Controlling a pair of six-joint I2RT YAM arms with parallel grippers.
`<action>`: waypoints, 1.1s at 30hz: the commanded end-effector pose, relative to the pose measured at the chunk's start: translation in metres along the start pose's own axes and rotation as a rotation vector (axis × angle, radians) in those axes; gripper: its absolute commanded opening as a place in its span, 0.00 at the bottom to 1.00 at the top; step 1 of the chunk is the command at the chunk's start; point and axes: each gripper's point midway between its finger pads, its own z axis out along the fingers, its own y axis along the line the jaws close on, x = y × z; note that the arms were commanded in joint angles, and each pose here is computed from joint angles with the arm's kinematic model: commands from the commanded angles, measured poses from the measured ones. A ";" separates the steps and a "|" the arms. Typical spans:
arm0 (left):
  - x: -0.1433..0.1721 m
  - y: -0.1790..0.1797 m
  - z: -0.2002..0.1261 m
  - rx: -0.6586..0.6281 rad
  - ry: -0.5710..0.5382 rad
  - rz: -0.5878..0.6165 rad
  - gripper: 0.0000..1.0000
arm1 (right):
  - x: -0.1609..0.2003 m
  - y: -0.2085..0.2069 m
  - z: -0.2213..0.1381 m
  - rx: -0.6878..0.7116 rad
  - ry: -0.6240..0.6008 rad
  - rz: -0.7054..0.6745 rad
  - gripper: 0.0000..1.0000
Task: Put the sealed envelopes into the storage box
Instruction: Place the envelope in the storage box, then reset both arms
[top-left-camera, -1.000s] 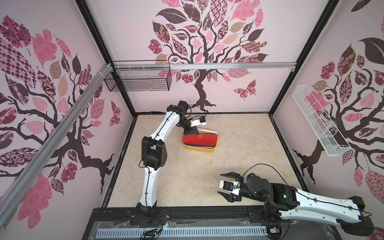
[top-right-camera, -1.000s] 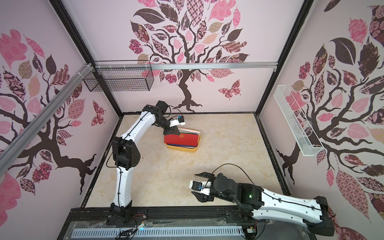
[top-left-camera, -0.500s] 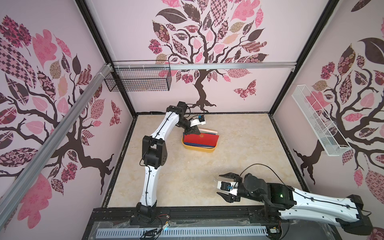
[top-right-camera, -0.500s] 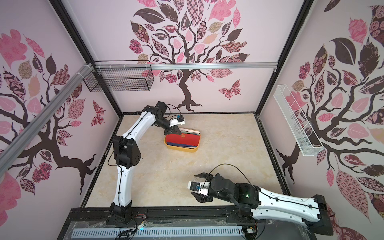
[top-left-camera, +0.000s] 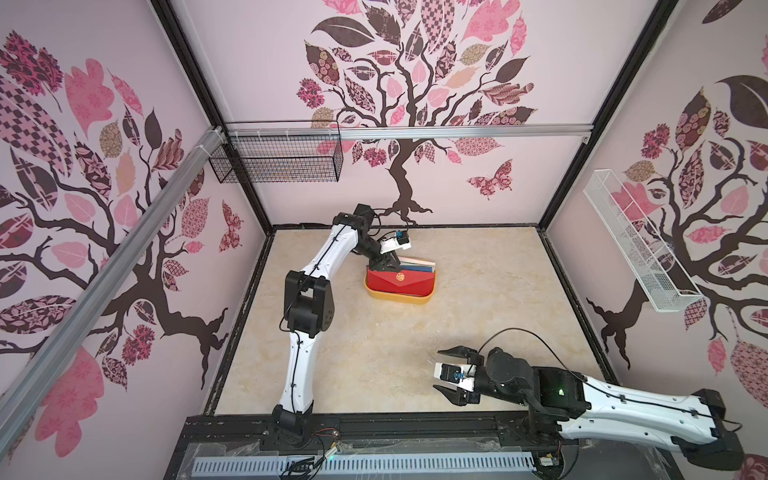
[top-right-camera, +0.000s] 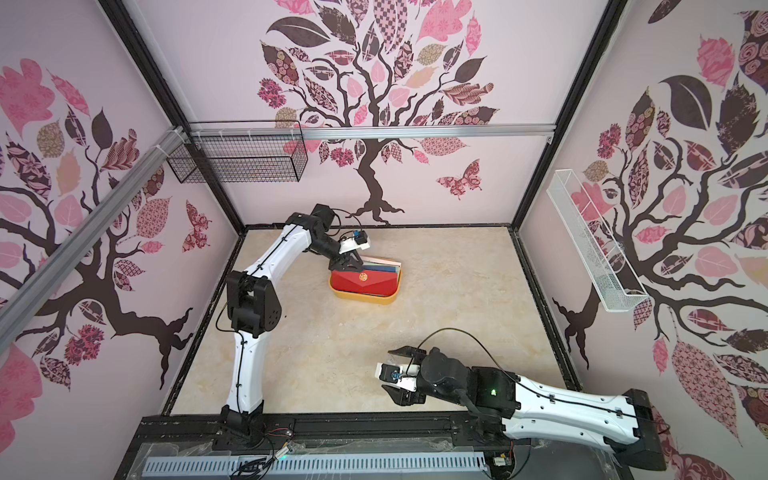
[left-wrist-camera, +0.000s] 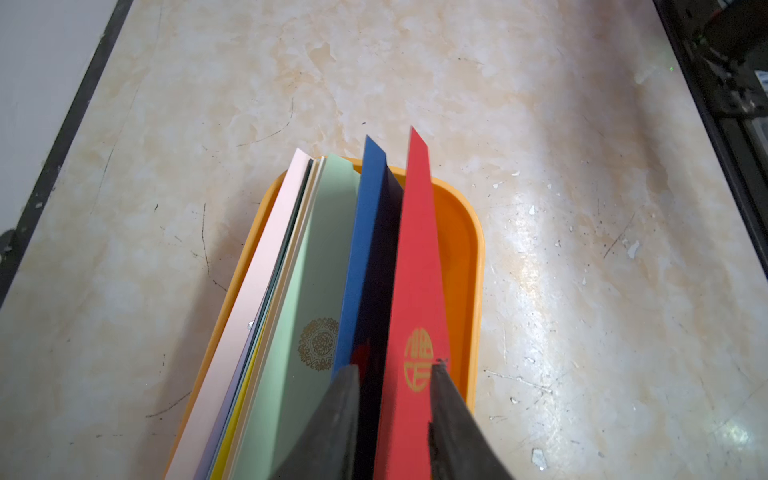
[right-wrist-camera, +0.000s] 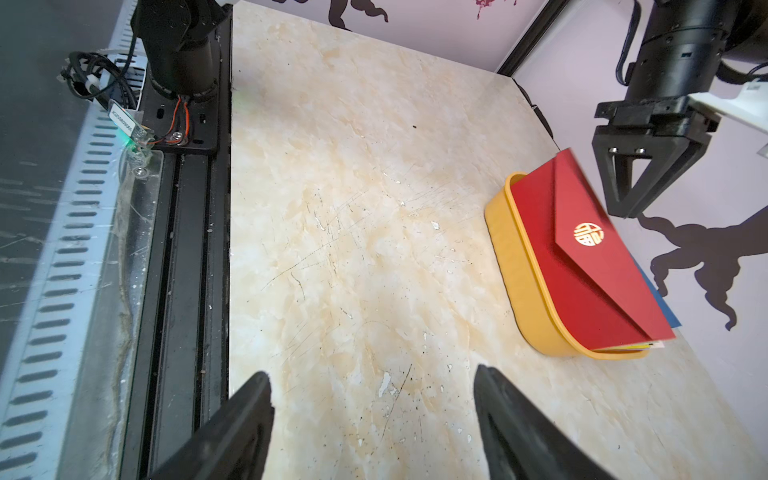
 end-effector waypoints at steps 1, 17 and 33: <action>0.001 0.010 -0.005 -0.048 -0.012 0.001 0.41 | -0.006 -0.001 0.000 0.004 -0.021 0.015 0.80; -0.077 0.028 -0.143 -0.645 -0.321 -0.117 0.45 | -0.015 -0.090 -0.026 0.335 -0.165 0.360 0.90; 0.160 -0.071 -0.242 -1.497 -0.421 -0.917 0.77 | 0.121 -0.274 -0.070 1.130 0.006 0.762 0.95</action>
